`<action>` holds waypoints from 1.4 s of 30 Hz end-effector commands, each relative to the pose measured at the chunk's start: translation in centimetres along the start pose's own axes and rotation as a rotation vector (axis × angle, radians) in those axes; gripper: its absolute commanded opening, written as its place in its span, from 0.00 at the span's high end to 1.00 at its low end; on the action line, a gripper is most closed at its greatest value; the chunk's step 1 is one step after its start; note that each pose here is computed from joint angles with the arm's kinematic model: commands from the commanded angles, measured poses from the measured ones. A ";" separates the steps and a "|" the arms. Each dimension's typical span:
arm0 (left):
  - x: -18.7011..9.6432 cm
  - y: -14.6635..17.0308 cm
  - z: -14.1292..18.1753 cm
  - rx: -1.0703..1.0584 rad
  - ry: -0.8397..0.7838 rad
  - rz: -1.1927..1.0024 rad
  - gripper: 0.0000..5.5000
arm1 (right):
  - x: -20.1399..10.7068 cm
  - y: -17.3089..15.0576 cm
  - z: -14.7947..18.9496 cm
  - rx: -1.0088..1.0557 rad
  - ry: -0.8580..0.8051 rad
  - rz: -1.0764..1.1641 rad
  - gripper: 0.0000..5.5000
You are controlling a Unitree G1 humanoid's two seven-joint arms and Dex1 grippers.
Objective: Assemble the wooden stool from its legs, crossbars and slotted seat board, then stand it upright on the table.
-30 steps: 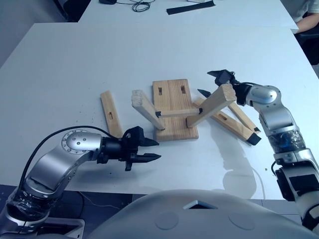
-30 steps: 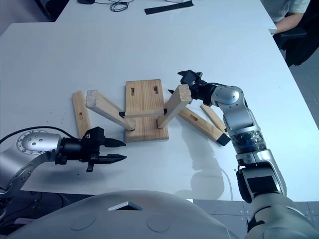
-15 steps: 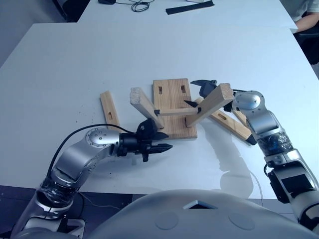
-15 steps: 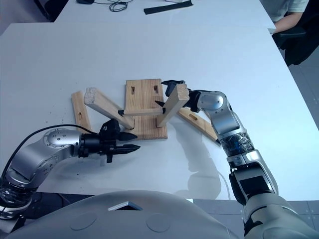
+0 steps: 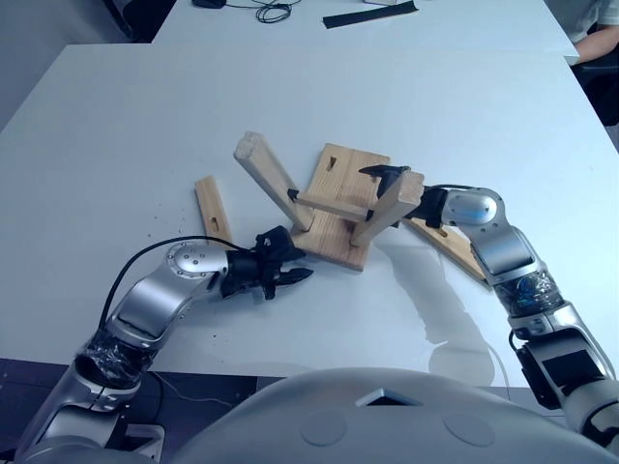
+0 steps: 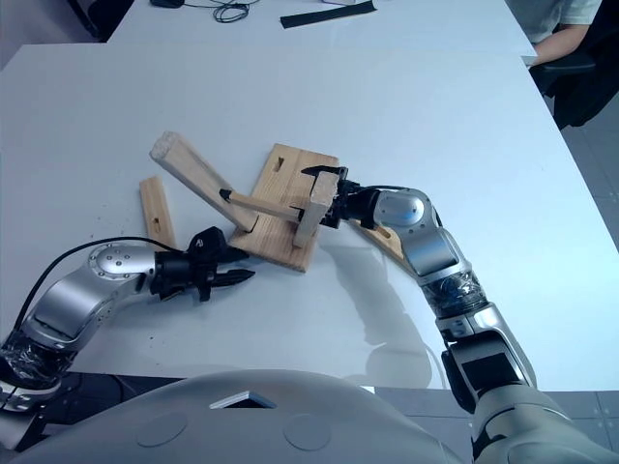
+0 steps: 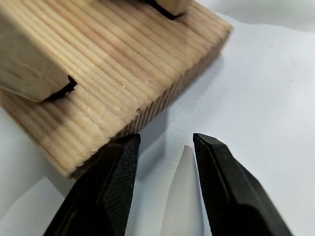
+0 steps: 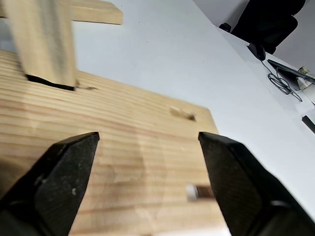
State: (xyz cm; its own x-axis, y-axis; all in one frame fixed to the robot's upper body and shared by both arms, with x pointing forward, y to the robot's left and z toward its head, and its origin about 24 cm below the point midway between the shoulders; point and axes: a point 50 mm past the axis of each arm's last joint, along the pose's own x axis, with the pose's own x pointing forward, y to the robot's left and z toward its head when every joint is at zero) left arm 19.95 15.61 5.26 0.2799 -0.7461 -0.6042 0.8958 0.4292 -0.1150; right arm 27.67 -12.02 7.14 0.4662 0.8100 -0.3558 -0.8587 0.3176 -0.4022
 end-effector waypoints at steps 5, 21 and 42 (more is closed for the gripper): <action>0.2 2.6 -0.5 0.062 0.073 0.170 0.63 | 1.1 0.0 1.0 0.002 -0.030 -0.004 0.32; -0.8 6.2 -0.5 0.146 0.107 0.358 0.63 | -5.0 -3.0 -1.0 0.023 0.071 -0.160 0.32; -1.4 6.1 0.3 0.139 0.055 0.362 0.63 | -7.4 0.5 -6.6 0.008 0.258 -0.179 0.32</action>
State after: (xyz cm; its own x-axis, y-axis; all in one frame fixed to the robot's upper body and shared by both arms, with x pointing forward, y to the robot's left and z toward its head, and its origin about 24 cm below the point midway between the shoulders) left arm 25.17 19.18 5.49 0.5804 -0.5318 -0.6167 0.7723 0.5996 0.2097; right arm 24.82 -20.41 4.29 0.6320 0.6180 -0.4676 -0.7736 0.4665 -0.4289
